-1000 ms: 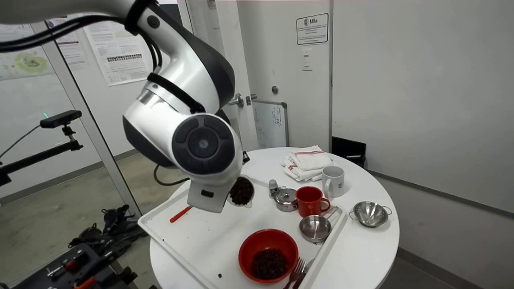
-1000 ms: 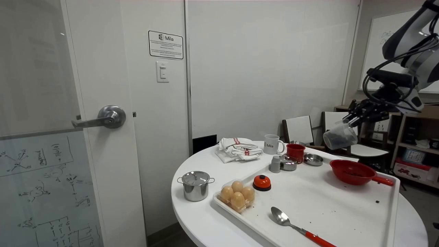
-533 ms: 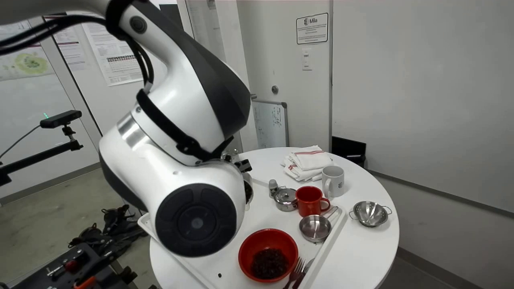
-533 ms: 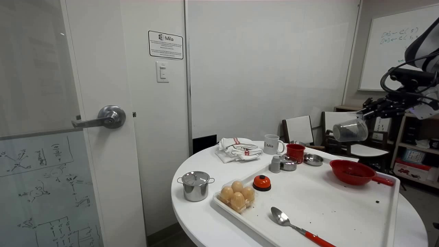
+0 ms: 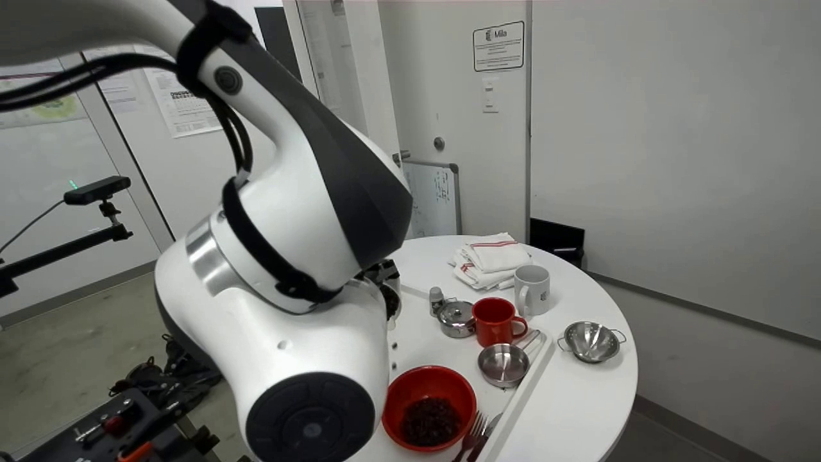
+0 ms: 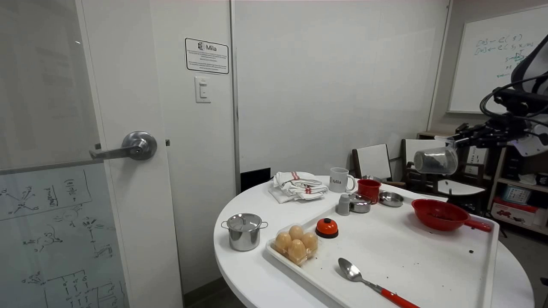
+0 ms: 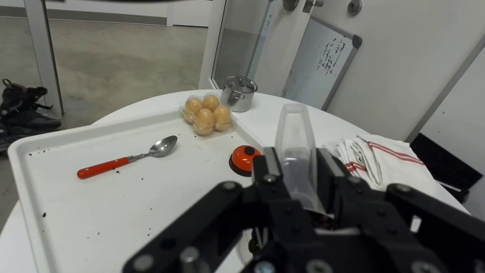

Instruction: Pour some of the contents in the clear jug into the red bowl

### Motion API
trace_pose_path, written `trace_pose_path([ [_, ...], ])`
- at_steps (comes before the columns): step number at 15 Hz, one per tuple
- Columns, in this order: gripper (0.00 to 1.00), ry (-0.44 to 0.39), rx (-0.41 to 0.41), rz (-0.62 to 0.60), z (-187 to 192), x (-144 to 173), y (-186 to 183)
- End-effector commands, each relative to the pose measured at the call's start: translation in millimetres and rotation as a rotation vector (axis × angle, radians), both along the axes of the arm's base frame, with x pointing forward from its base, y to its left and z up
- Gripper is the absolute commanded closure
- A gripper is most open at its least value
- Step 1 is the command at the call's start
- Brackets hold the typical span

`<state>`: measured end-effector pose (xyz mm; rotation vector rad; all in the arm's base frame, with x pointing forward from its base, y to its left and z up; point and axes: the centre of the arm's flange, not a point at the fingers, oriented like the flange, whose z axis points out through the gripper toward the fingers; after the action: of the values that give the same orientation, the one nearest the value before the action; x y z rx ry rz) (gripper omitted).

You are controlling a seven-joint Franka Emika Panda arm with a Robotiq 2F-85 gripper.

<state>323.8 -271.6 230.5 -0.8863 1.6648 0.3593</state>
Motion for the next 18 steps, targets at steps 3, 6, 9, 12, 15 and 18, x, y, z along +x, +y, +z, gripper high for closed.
trace_pose_path([
  [3, 0.93, -0.001, 0.013, -0.005, -14.8, -4.7, -0.2],
  [6, 0.93, 0.073, -0.04, 0.002, -6.3, 1.7, 7.6],
  [9, 0.93, 0.171, -0.141, 0.036, 4.6, 18.6, 16.4],
  [12, 0.93, 0.264, -0.252, 0.094, 19.7, 39.6, 32.4],
  [15, 0.93, 0.339, -0.364, 0.166, 37.8, 61.2, 54.3],
  [18, 0.93, 0.445, -0.484, 0.262, 54.9, 86.4, 86.5],
])
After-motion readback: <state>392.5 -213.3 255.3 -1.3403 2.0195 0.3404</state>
